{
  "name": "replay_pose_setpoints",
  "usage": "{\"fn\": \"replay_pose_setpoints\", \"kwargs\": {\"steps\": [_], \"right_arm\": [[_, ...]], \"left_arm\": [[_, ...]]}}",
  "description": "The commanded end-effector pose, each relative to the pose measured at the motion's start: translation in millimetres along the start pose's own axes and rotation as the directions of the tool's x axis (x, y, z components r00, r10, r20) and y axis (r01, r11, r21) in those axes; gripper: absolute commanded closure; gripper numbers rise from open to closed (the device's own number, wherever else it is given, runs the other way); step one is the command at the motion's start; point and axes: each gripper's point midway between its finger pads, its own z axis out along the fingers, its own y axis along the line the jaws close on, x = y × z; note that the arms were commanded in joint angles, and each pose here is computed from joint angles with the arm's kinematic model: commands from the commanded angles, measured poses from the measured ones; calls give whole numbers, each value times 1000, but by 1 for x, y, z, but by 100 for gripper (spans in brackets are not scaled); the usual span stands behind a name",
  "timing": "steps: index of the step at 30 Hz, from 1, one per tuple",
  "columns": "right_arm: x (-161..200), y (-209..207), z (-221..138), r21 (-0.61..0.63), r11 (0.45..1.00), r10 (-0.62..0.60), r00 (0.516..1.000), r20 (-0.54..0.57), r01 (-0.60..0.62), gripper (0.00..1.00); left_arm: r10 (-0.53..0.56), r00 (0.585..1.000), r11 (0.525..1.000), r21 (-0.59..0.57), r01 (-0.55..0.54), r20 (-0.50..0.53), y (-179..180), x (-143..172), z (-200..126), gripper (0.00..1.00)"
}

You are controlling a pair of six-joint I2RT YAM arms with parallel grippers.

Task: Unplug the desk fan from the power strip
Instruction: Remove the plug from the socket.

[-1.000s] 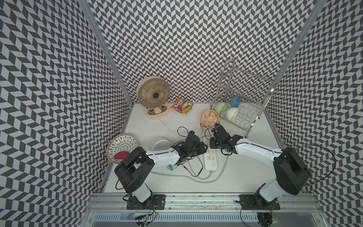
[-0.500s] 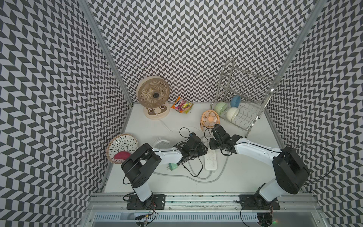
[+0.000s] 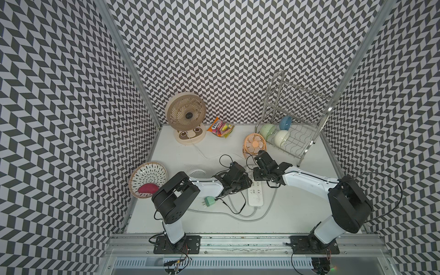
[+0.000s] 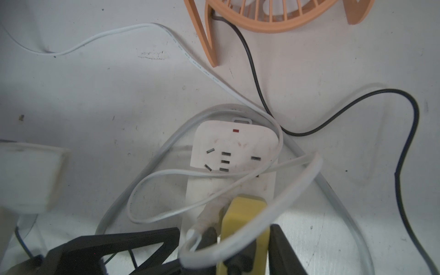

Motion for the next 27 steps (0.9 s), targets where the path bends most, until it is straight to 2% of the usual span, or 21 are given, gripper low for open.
{"fn": "replay_pose_setpoints", "kwargs": {"steps": [1,9,16,18,22,24,27], "right_arm": [[-6,6,-1,16,1000,-27,999,17,27,65],[-4,20,-4,-23,998,-59,998,25,59,68],[-4,2,-1,57,996,-72,997,36,70,71],[-1,18,-3,-1,995,-98,995,31,98,76],[4,59,-14,-124,977,-166,984,61,172,76],[-2,54,-19,-122,981,-140,987,84,150,76],[-7,23,-17,-65,994,-81,993,83,87,76]], "left_arm": [[-2,1000,999,-46,2,-11,7,0,2,52],[-24,1000,991,-134,22,-18,25,7,5,52],[-58,998,982,-181,52,-32,39,16,9,53],[-69,997,978,-200,60,-37,44,19,10,59],[-74,996,973,-225,62,-47,49,25,11,60],[-76,996,972,-227,64,-44,50,26,10,60],[-83,996,971,-230,70,-45,52,28,10,60]]}}
